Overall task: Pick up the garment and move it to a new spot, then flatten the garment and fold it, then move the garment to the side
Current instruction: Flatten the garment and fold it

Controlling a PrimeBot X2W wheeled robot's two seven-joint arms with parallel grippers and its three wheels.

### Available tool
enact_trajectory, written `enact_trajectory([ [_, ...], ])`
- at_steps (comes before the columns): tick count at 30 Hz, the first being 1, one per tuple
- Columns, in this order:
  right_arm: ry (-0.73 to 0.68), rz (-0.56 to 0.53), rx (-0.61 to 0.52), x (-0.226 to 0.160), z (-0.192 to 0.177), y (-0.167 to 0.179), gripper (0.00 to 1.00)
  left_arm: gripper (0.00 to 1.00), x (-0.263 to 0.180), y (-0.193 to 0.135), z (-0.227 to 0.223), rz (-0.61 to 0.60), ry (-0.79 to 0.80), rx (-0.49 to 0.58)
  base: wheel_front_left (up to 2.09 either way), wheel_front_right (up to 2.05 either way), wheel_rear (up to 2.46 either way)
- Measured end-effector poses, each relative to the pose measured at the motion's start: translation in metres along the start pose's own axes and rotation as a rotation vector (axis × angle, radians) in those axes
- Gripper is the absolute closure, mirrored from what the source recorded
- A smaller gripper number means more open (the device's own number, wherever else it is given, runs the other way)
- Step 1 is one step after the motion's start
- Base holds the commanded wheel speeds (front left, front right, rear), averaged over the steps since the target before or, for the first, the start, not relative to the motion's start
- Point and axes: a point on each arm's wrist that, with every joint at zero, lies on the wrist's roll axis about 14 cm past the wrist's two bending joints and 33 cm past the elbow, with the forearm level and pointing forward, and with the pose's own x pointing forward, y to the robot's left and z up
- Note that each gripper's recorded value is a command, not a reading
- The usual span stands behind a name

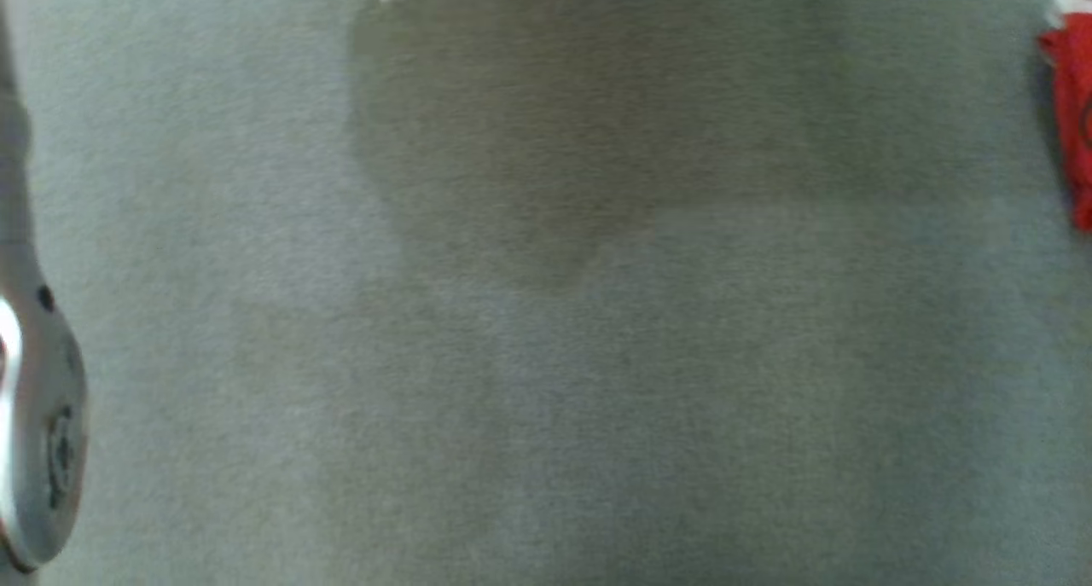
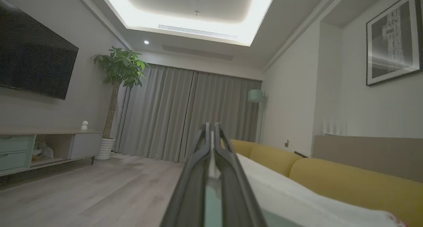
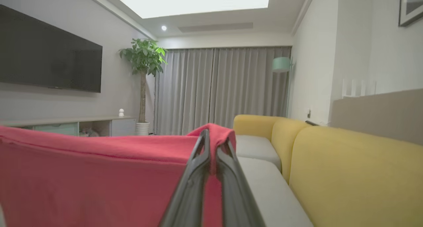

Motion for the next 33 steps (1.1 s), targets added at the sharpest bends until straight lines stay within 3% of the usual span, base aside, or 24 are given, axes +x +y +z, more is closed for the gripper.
enact_trajectory([
  [6,0.168,0.029,0.006,-0.022,-0.066,0.017,1.0,1.0,-0.036,0.002,-0.047,-0.05,0.153,0.067,0.0,0.0,0.0],
  [12,0.445,0.051,0.037,-0.101,-0.152,0.032,1.0,1.0,-0.128,0.017,-0.125,-0.074,0.443,0.143,0.0,0.0,0.0],
  [17,0.599,0.074,0.049,-0.152,-0.181,0.044,1.0,1.0,-0.194,0.021,-0.154,-0.125,0.61,0.198,0.0,0.0,0.0],
  [25,0.846,0.134,0.063,-0.226,-0.19,0.062,1.0,1.0,-0.291,0.02,-0.16,-0.249,0.826,0.292,0.0,0.0,0.0],
  [33,0.987,0.181,0.087,-0.281,-0.165,0.067,1.0,1.0,-0.348,0.013,-0.133,-0.302,0.919,0.254,0.0,0.0,0.0],
])
